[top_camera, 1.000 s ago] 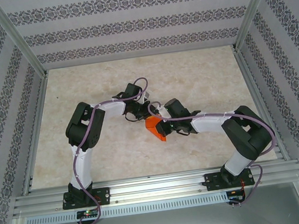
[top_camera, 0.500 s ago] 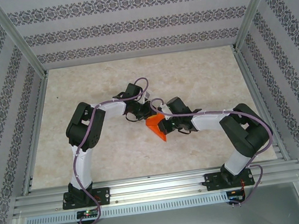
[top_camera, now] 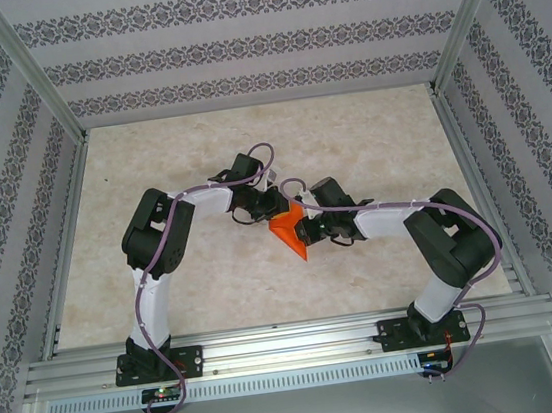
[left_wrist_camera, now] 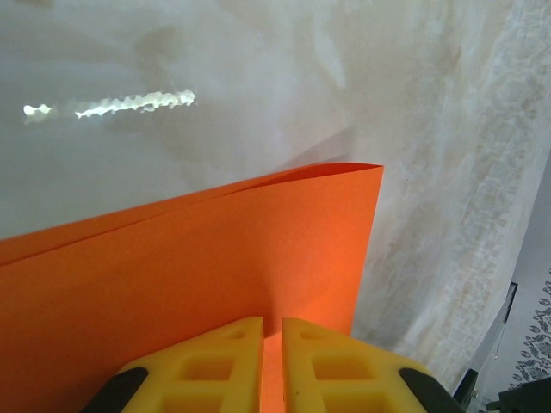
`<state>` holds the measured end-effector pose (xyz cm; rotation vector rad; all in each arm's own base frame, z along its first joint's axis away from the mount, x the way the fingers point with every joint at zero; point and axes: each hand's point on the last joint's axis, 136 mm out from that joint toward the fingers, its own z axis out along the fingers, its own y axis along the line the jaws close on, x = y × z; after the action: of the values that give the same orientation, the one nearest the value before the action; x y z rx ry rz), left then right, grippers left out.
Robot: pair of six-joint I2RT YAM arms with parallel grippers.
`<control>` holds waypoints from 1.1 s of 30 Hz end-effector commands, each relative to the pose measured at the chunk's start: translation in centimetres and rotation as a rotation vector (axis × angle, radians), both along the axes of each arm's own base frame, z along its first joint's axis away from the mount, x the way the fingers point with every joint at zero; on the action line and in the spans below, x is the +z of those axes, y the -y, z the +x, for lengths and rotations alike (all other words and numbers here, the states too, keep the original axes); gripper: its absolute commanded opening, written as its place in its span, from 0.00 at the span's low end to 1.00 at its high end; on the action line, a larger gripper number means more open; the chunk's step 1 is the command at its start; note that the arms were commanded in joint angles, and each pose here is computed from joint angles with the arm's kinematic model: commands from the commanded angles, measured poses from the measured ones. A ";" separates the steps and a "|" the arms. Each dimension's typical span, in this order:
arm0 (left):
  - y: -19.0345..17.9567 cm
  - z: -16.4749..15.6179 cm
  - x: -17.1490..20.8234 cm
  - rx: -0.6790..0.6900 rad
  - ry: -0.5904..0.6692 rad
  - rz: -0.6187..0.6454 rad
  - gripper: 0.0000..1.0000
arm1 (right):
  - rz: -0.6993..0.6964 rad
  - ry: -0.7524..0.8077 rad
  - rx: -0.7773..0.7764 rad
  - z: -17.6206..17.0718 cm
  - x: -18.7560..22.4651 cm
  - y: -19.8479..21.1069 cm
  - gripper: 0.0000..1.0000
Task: Fold a paper plane with a square sheet of paper (fold left side to right side)
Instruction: Third fold the triangle at the center of the table.
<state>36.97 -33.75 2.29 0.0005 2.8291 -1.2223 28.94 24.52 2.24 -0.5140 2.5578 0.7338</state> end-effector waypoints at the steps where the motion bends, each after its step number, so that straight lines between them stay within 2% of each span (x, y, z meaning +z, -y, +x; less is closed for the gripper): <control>1: -0.4 -2.1 -3.7 -0.026 -0.067 0.090 0.15 | 0.006 0.003 -0.026 1.0 0.2 0.0 0.00; 33: -0.4 -2.3 -3.9 -0.025 -0.069 0.092 0.15 | 0.005 -0.002 -0.045 2.0 0.0 0.1 0.00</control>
<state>36.95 -33.78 2.27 0.0014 2.8294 -1.2220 29.55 24.31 1.65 -0.4719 2.5871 0.7335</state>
